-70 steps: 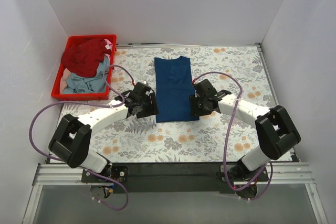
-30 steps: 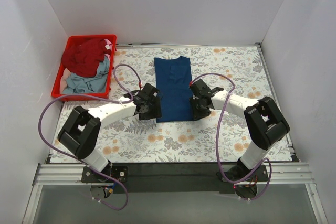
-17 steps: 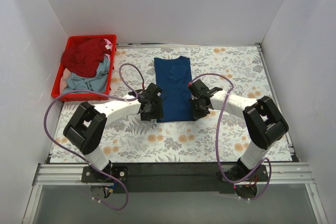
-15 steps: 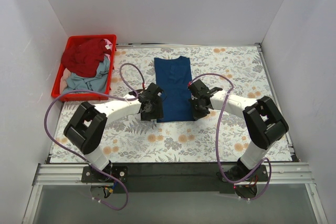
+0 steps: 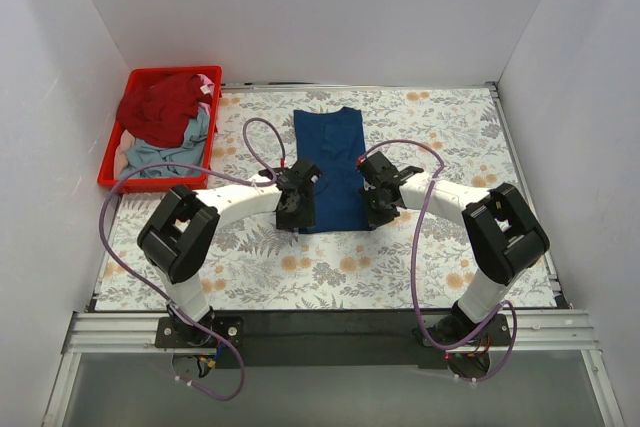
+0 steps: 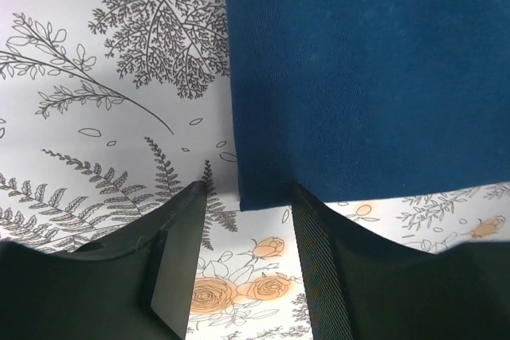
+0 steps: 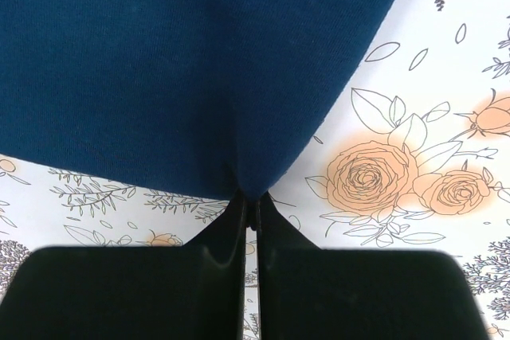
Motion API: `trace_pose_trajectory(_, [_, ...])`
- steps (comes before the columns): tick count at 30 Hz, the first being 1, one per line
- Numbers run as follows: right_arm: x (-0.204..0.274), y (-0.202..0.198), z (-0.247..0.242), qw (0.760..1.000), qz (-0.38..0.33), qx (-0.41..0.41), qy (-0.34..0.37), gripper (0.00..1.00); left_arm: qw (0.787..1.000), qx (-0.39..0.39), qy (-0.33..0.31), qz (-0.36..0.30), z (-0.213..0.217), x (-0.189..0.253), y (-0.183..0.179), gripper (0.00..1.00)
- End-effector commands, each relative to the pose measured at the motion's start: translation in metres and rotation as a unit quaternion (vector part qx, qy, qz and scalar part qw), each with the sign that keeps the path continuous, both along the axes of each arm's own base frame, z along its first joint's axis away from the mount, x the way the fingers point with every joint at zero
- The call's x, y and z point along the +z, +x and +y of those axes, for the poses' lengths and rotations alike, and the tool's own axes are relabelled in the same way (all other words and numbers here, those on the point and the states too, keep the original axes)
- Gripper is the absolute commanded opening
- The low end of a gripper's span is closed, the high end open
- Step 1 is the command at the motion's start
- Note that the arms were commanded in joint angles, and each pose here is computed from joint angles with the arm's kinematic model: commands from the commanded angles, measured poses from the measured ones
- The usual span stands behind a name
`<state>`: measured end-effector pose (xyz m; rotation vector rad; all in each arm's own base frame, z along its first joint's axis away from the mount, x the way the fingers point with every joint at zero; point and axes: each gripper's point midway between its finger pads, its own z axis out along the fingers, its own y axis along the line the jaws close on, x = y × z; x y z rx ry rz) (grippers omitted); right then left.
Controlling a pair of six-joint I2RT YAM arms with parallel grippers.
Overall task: Fold and stack the t-shirts
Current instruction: Fold the tshirt
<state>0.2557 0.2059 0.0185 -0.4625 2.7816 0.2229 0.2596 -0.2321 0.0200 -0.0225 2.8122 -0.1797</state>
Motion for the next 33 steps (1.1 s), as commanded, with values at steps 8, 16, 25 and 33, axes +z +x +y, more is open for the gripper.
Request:
trace_pose_trajectory(8, [-0.027,-0.023,-0.011,0.998,0.049,0.012,-0.033,0.01,0.997,-0.011,0.056,0.053,0.001,-0.026,-0.019,0.38])
trace_pose_trajectory(16, [-0.025,-0.024,-0.007,0.998,0.049,0.020,-0.025,0.01,0.996,-0.010,0.070,0.060,0.001,-0.028,-0.024,0.30])
trace_pose_trajectory(25, [-0.023,-0.025,-0.002,0.998,0.046,0.032,-0.019,0.01,0.995,-0.021,0.062,0.073,-0.004,-0.031,-0.030,0.00])
trace_pose_trajectory(33, [-0.003,-0.034,0.021,0.995,0.042,0.084,0.032,0.01,0.995,-0.039,0.054,0.075,-0.006,-0.015,-0.033,0.00])
